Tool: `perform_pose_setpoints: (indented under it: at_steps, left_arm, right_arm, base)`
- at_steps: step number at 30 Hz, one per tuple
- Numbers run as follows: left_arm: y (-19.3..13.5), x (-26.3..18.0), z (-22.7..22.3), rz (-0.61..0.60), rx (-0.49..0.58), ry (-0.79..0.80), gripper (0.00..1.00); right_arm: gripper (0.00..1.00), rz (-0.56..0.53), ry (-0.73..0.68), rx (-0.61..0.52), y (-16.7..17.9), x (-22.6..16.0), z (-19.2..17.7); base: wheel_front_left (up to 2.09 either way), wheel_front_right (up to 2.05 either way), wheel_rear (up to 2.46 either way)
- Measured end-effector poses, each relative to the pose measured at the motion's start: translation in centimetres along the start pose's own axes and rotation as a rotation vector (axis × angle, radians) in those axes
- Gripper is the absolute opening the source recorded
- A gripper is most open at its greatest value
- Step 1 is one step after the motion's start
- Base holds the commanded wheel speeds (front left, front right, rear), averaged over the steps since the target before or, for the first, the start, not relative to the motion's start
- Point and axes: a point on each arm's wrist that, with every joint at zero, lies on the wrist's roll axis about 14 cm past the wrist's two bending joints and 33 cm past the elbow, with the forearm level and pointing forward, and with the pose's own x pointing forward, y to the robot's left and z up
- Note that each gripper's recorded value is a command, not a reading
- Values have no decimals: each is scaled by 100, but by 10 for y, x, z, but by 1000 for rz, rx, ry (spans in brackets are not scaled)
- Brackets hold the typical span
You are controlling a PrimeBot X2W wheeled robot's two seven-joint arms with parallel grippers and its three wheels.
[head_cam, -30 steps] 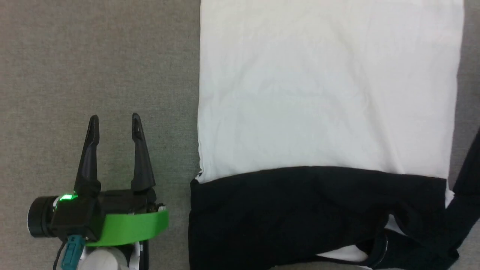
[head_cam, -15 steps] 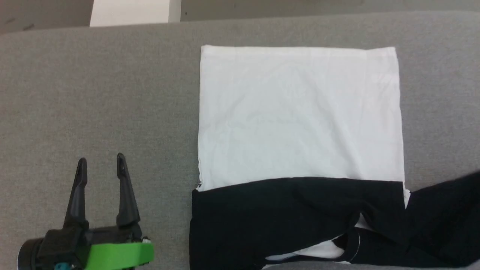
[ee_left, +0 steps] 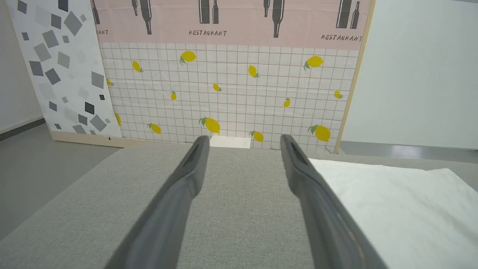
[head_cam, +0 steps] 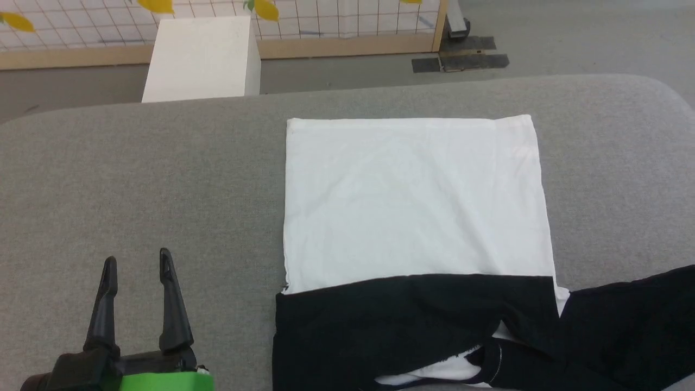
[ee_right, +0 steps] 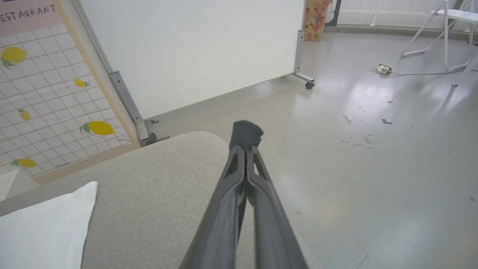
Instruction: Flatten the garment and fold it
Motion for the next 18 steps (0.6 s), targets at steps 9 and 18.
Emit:
perform_pose_setpoints:
  at_steps: [9, 18]
  left_arm:
    - [1, -10, 11, 2, -11, -23, 100]
    - [14, -23, 19, 40, -9, -32, 100]
  right_arm:
    - [0, 368, -83, -45, 120, -28, 38]
    - [0, 818, -33, -60, 274, -91, 22]
  base:
    - [0, 0, 0]
    - [0, 0, 0]
